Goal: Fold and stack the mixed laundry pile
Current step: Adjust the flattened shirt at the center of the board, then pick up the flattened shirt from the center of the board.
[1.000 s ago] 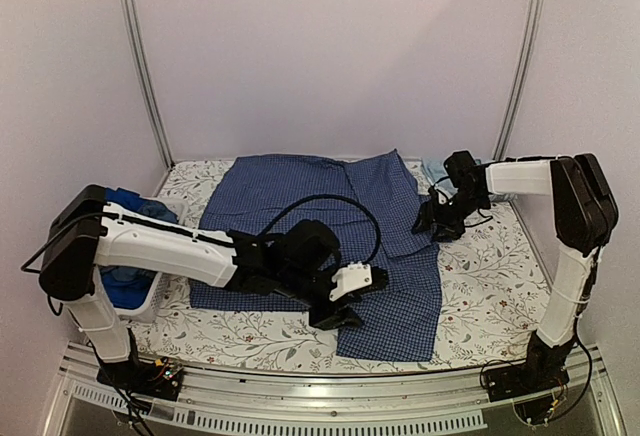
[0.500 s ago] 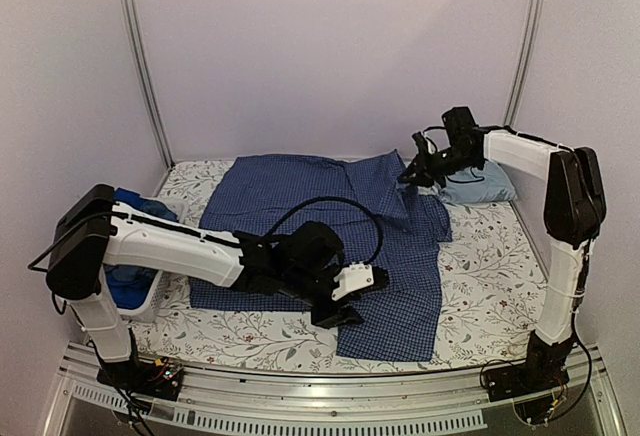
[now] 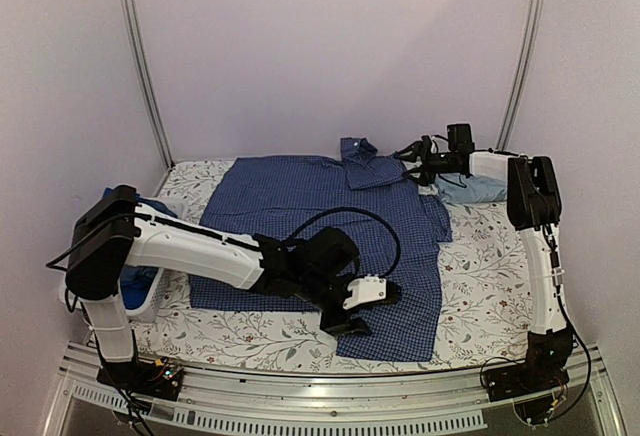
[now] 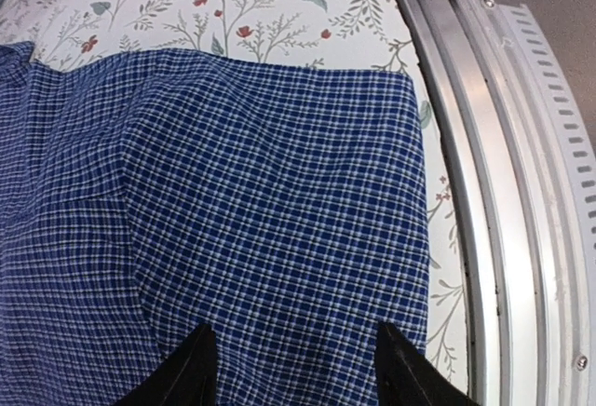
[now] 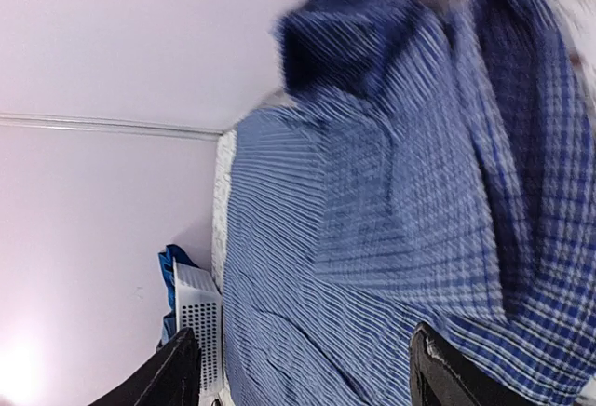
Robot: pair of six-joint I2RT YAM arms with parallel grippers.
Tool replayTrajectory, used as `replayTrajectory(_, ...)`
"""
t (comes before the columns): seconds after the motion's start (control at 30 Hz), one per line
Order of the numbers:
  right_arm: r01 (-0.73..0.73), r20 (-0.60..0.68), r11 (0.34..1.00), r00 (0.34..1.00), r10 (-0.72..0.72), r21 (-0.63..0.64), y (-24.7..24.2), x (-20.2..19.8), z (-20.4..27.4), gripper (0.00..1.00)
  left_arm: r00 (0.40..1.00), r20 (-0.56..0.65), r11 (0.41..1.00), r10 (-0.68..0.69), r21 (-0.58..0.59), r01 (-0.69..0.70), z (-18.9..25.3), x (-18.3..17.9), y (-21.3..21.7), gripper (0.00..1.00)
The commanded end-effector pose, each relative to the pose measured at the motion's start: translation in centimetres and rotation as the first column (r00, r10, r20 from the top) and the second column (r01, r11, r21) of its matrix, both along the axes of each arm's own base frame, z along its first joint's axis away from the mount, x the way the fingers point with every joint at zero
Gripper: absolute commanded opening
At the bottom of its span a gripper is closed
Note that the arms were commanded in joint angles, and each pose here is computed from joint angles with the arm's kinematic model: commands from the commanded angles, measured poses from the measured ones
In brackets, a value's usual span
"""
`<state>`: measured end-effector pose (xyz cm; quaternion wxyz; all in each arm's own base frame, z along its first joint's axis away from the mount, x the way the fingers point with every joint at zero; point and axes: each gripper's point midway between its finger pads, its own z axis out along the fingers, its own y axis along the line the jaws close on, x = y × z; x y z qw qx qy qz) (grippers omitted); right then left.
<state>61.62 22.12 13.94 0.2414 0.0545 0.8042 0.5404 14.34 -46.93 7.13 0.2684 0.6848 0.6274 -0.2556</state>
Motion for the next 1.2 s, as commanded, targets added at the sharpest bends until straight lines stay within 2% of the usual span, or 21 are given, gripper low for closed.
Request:
replayTrajectory(0.0, -0.063, 0.095, 0.998, 0.993, 0.066, -0.032, 0.9, -3.7, 6.2, 0.75, 0.99, -0.027, 0.99, -0.139, 0.023, 0.139, -1.0, -3.2, 0.4, 0.57)
replayTrajectory(0.2, -0.098, 0.101, 0.992, 0.989, 0.106, -0.083, 0.3, -8.1, 7.1, 0.74, 0.968, -0.037, 0.965, -0.248, 0.077, 0.25, -2.4, -6.0, 2.2, 0.55)
replayTrajectory(0.3, -0.104, 0.103, 0.988, 0.988, 0.116, -0.114, -0.1, -9.5, 7.5, 0.74, 0.96, -0.019, 0.958, -0.278, 0.067, 0.279, -2.5, -7.2, 2.6, 0.56)
replayTrajectory(0.43, -0.109, 0.098, 0.982, 0.987, 0.125, -0.152, -0.6, -11.3, 7.4, 0.74, 0.975, 0.0, 0.97, -0.223, 0.098, 0.222, -3.9, -6.5, 2.1, 0.52)
replayTrajectory(0.53, -0.111, 0.097, 0.979, 0.987, 0.128, -0.171, -0.9, -12.6, 7.4, 0.74, 0.981, 0.068, 0.977, -0.184, 0.123, 0.175, -4.4, -5.1, 1.5, 0.38)
replayTrajectory(0.6, -0.104, 0.103, 0.977, 0.987, 0.124, -0.184, -1.2, -13.6, 7.8, 0.74, 0.98, 0.097, 0.981, -0.172, 0.105, 0.161, -3.3, -4.6, 0.8, 0.23)
replayTrajectory(0.67, -0.101, 0.101, 0.975, 0.987, 0.123, -0.197, -1.4, -14.3, 7.9, 0.74, 0.979, 0.119, 0.986, -0.163, 0.062, 0.157, -1.5, -4.2, 0.3, 0.03)
replayTrajectory(0.7, -0.1, 0.101, 0.973, 0.987, 0.124, -0.21, -1.6, -14.6, 8.0, 0.74, 0.979, 0.132, 0.988, -0.156, 0.028, 0.154, -0.1, -4.0, 0.0, 0.0)
replayTrajectory(0.77, -0.099, 0.107, 0.969, 0.986, 0.126, -0.226, -1.8, -15.0, 8.4, 0.74, 0.981, 0.15, 0.99, -0.122, -0.057, 0.132, 3.0, -3.0, -0.5, 0.0)
replayTrajectory(0.9, -0.103, 0.116, 0.964, 0.984, 0.135, -0.243, -2.3, -15.6, 9.1, 0.74, 0.995, 0.101, 0.976, 0.019, -0.216, 0.004, 8.1, 1.8, -0.3, 0.0)
replayTrajectory(1.0, -0.104, 0.115, 0.96, 0.984, 0.138, -0.26, -2.6, -15.9, 9.2, 0.74, 0.991, 0.073, 0.966, 0.11, -0.244, -0.089, 9.1, 5.7, 0.6, 0.0)
replayTrajectory(1.1, -0.103, 0.11, 0.957, 0.984, 0.138, -0.272, -3.1, -16.4, 9.5, 0.74, 0.975, -0.033, 0.941, 0.218, -0.257, -0.219, 9.0, 9.7, 1.4, 0.0)
replayTrajectory(1.17, -0.112, 0.088, 0.954, 0.986, 0.142, -0.279, -3.3, -17.1, 9.4, 0.75, 0.983, -0.098, 0.948, 0.154, -0.265, -0.175, 9.2, 9.5, 1.5, 0.0)
